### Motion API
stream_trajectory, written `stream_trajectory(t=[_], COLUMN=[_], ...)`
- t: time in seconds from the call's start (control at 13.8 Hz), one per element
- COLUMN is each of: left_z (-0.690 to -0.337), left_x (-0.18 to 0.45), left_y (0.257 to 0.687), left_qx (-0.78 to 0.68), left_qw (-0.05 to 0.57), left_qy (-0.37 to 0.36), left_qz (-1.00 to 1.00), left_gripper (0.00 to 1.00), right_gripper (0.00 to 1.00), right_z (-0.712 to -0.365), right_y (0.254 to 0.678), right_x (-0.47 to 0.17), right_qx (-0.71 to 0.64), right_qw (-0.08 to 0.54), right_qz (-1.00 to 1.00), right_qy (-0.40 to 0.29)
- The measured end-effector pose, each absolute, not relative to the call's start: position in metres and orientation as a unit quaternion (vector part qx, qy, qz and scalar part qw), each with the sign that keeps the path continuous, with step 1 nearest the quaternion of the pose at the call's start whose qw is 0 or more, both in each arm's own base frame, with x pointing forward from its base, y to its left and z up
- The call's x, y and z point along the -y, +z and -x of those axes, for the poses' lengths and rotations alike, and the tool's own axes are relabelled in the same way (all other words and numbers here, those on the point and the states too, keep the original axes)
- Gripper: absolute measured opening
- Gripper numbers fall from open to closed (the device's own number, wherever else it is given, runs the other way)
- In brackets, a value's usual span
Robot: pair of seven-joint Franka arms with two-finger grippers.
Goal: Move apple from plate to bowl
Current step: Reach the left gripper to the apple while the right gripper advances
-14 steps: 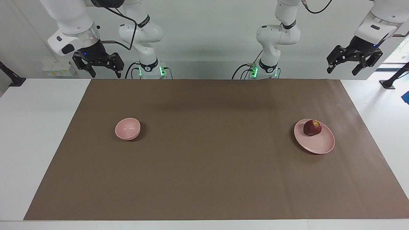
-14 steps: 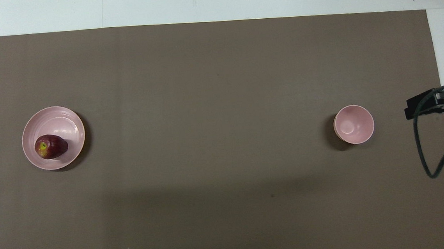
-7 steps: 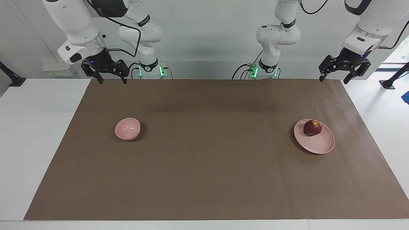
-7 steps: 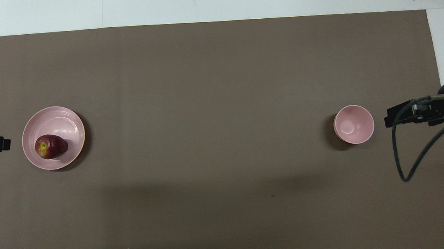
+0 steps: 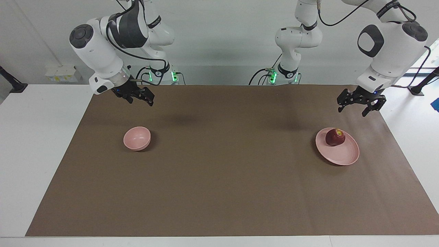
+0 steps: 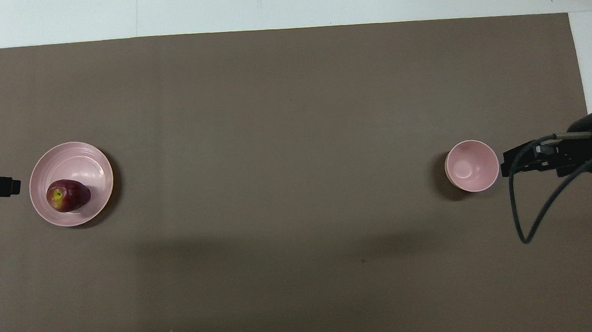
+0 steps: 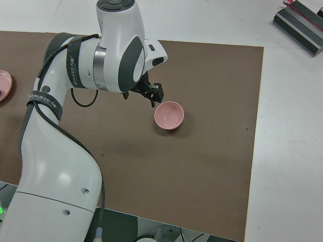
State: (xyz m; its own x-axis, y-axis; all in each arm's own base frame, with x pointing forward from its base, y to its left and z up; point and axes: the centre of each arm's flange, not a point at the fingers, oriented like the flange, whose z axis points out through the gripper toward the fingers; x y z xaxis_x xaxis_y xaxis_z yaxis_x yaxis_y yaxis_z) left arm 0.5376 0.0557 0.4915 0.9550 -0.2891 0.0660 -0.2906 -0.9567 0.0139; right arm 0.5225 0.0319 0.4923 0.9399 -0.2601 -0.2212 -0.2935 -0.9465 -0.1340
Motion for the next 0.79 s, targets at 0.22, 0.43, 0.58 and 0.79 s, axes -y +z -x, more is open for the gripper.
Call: stream_trajectory(t=[0.22, 0.43, 0.58, 0.79], left_z=[-0.544, -0.55, -0.551, -0.55], left_x=[-0.064, -0.074, -0.078, -0.079], left_y=[0.426, 0.373, 0.36, 0.348], left_qx=[0.126, 0.128, 0.129, 0.128], left_qw=[0.032, 0.042, 0.042, 0.036], left_qy=[0.032, 0.03, 0.025, 0.034], left_qz=[-0.991, -0.99, -0.99, -0.991], left_gripper=[1.0, 1.0, 1.0, 1.0], right_gripper=[1.0, 1.0, 1.0, 1.0], right_z=[-0.522, -0.524, -0.528, -0.535], right_y=[0.471, 0.462, 0.453, 0.44], right_x=[-0.064, -0.095, -0.108, -0.122], right_qx=[-0.177, -0.204, -0.221, -0.25], right_qw=[0.091, 0.116, 0.145, 0.176], right_qz=[0.972, 0.962, 0.953, 0.938], right_qy=[0.128, 0.141, 0.151, 0.164])
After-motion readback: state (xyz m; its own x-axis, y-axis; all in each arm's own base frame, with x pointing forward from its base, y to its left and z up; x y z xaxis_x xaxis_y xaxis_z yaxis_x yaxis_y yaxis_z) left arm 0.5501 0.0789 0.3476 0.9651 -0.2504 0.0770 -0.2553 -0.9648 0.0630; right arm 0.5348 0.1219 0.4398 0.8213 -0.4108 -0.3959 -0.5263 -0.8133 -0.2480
